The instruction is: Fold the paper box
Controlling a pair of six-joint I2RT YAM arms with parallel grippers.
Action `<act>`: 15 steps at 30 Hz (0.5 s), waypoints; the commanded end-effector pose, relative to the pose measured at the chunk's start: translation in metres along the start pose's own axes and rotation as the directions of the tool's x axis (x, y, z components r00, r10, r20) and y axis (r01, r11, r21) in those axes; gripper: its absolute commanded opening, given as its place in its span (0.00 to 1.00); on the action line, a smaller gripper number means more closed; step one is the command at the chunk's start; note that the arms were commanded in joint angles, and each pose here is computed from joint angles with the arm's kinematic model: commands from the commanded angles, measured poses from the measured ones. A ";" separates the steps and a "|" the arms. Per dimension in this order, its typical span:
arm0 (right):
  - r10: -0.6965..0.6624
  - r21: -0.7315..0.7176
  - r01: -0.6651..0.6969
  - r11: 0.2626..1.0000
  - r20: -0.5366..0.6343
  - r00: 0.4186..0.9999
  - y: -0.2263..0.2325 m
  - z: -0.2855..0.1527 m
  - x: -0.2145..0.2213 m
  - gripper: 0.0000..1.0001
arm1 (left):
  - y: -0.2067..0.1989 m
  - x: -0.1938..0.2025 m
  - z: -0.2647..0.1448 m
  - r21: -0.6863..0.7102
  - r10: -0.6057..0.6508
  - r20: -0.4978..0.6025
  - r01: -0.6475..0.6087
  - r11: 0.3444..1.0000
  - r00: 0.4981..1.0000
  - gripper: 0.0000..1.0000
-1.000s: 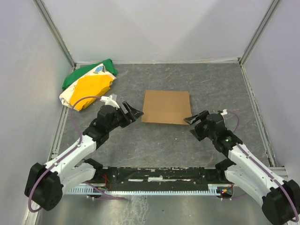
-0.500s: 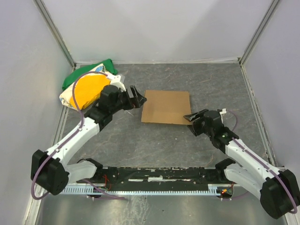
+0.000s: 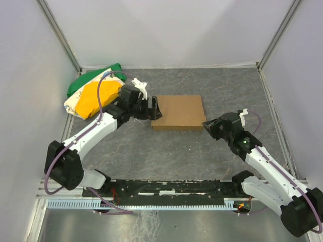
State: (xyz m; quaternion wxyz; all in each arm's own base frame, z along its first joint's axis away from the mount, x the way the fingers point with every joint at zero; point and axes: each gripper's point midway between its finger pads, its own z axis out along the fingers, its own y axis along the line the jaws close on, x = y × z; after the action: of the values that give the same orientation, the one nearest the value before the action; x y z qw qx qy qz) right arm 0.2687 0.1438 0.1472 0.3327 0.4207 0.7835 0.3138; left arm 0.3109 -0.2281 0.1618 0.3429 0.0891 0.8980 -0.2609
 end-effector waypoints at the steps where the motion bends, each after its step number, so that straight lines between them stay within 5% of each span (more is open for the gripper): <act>1: -0.044 0.016 0.043 0.999 0.036 0.998 0.003 -0.004 -0.009 0.33 | -0.009 -0.030 -0.006 0.001 0.144 0.012 -0.144 0.990 0.989 0.97; 15: -0.059 0.020 0.059 0.998 0.001 0.998 0.006 0.004 -0.002 0.33 | -0.007 -0.010 0.016 0.040 0.164 -0.103 -0.160 0.986 0.981 0.95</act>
State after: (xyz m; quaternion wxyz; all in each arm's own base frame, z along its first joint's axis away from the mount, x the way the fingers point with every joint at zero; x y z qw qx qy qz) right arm 0.2670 0.1409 0.1279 0.3206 0.4135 0.8053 0.2788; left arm 0.3253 -0.2330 0.1531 0.3103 0.1421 0.9120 -0.2274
